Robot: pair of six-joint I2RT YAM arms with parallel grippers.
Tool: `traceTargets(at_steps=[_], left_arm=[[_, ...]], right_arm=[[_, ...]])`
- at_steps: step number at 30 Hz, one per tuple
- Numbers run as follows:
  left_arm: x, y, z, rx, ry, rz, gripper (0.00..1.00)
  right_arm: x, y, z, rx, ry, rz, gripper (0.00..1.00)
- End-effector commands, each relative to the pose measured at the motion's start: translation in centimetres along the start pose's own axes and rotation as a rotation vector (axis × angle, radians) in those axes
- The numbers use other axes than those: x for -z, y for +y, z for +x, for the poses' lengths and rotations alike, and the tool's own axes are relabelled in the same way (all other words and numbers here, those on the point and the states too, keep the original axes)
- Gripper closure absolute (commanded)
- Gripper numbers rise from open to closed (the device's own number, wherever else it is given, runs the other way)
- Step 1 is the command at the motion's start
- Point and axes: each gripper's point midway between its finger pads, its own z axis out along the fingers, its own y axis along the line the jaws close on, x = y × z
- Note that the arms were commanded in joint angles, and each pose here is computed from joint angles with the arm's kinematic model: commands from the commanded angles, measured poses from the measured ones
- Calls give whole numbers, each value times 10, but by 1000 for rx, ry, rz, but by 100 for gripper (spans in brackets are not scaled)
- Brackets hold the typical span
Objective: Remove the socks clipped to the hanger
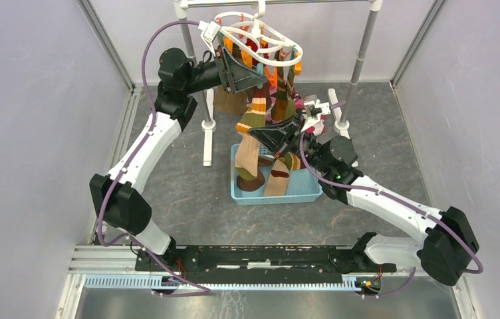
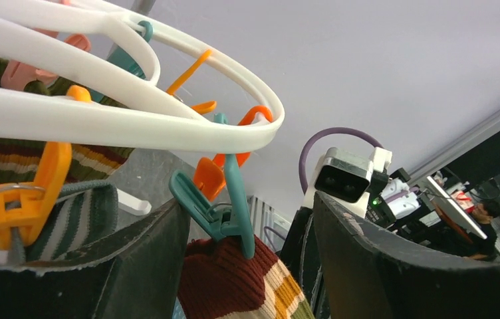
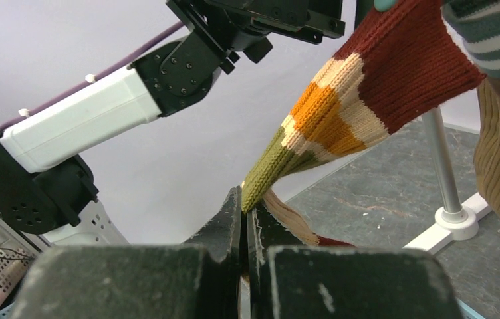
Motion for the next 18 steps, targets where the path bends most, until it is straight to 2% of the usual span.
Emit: traceTargets(at_steps=[1, 6, 18], left_arm=[[-1, -25, -22, -34, -51, 84, 27], [-2, -25, -23, -27, -52, 92, 32], [0, -9, -39, -38, -109, 13, 71]], right_arm=[[-1, 33, -31, 2, -59, -104, 100], [-2, 35, -31, -11, -56, -111, 100], [-5, 30, -20, -20, -5, -96, 100]])
